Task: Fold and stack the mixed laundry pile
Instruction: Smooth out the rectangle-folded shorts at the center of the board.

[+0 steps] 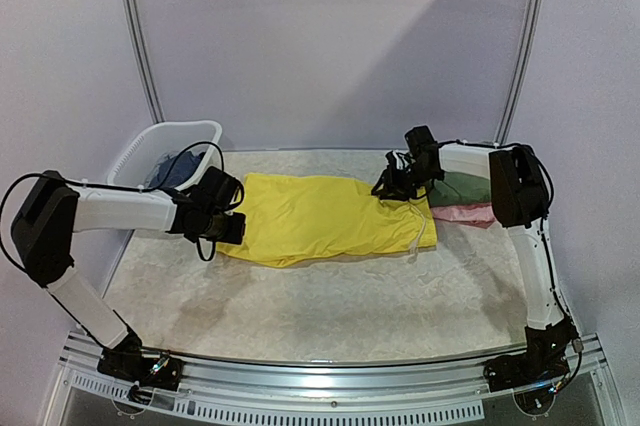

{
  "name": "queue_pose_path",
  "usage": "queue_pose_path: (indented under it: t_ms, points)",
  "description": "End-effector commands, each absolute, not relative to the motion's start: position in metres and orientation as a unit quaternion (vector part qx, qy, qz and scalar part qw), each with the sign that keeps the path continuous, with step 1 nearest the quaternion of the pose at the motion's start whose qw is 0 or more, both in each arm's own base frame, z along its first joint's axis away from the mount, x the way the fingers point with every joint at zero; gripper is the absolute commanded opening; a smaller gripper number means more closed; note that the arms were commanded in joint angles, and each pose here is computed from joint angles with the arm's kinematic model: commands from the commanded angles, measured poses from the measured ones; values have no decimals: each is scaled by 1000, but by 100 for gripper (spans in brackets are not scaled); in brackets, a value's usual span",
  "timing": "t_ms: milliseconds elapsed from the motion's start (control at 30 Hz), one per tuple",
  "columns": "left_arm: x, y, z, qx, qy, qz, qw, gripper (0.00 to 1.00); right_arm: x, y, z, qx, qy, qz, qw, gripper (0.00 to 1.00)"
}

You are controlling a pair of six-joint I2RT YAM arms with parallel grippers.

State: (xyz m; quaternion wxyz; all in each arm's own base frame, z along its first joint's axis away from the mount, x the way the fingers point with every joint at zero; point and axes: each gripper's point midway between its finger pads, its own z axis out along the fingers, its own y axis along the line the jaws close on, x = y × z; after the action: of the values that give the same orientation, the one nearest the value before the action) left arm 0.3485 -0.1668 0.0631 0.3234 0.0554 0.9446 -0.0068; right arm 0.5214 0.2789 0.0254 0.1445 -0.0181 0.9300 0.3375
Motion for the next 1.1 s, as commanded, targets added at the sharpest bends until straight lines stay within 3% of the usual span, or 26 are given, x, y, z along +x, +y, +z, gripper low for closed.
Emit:
queue_pose_path:
  t_ms: [0,167,267,600,867,1067]
  points:
    - [366,-189,70,77,939,-25,334,42,517,277,-5,-8,937,331,113,38]
    - [379,-205,78,78,937,-43,337,42,522,284,50,-21,929,343,139,49]
    - [373,-202,88,78,933,-39,349,49,518,286,98,-40,925,337,171,57]
    - [325,-166,114,55,923,-28,379,99,449,275,170,-61,919,310,236,72]
    - [287,-135,106,20,915,-49,399,99,375,236,162,-2,909,313,275,98]
    - [273,-124,92,-16,916,-73,395,92,324,210,132,47,910,321,259,99]
